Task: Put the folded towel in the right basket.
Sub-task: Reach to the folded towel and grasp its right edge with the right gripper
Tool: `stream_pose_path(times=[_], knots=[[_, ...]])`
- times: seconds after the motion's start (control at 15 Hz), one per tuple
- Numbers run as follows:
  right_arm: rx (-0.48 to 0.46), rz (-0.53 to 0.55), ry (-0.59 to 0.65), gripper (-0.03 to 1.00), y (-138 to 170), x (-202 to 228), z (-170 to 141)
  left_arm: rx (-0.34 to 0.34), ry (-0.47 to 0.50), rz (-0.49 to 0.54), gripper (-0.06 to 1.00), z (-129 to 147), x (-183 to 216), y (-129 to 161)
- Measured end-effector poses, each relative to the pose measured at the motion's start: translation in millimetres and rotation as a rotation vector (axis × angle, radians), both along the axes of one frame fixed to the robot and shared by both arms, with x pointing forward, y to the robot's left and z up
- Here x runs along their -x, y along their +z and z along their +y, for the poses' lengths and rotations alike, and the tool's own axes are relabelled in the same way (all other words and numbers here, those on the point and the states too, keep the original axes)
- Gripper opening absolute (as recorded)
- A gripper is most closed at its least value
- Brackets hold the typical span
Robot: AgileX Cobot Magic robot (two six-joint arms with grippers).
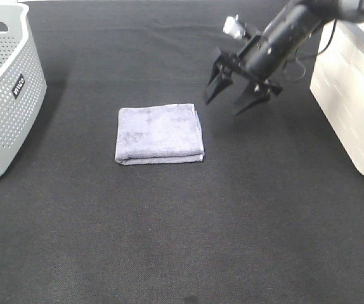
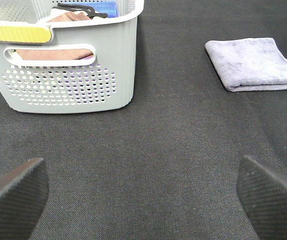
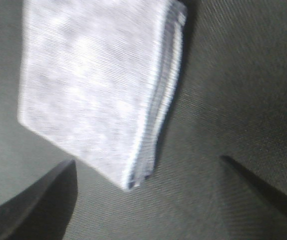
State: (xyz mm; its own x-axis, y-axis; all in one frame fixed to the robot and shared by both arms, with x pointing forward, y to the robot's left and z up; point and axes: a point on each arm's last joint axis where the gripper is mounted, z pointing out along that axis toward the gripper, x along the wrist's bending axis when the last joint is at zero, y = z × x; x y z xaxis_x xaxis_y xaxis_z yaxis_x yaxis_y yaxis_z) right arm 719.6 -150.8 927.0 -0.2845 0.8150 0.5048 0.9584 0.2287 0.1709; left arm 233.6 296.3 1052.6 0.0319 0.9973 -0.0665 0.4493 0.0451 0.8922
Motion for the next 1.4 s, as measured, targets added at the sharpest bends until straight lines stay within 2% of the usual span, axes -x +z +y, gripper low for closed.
stream_pose_path(times=[0.07, 0.13, 0.27, 0.4, 0.6, 1.0, 1.07, 1.2, 1.4], knots=[[0.0, 0.0, 0.0, 0.72, 0.0, 0.0, 0.0, 0.0, 0.0, 0.0, 0.97, 0.0, 0.0, 0.0], [0.006, 0.032, 0.0, 0.72, -16.0, -0.7, 0.2, 0.0, 0.0, 0.0, 0.97, 0.0, 0.0, 0.0], [-0.006, 0.059, 0.0, 0.72, -29.2, -0.8, 1.5, 0.0, 0.0, 0.0, 0.97, 0.0, 0.0, 0.0], [-0.042, 0.072, -0.007, 0.72, -34.8, -1.5, 4.5, 0.0, 0.0, 0.0, 0.97, 0.0, 0.0, 0.0], [-0.042, 0.065, -0.006, 0.72, -47.2, -3.1, 6.8, 0.0, 0.0, 0.0, 0.97, 0.0, 0.0, 0.0], [-0.076, 0.071, 0.03, 0.7, -62.5, 2.1, 32.1, 0.0, 0.0, 0.0, 0.97, 0.0, 0.0, 0.0], [-0.087, 0.071, 0.033, 0.66, -64.9, 3.2, 37.3, 0.0, 0.0, 0.0, 0.97, 0.0, 0.0, 0.0], [-0.086, 0.054, 0.059, 0.52, -68.0, 7.2, 51.7, 0.0, 0.0, 0.0, 0.97, 0.0, 0.0, 0.0], [-0.077, 0.049, 0.062, 0.12, -75.0, 8.9, 58.3, 0.0, 0.0, 0.0, 0.97, 0.0, 0.0, 0.0]])
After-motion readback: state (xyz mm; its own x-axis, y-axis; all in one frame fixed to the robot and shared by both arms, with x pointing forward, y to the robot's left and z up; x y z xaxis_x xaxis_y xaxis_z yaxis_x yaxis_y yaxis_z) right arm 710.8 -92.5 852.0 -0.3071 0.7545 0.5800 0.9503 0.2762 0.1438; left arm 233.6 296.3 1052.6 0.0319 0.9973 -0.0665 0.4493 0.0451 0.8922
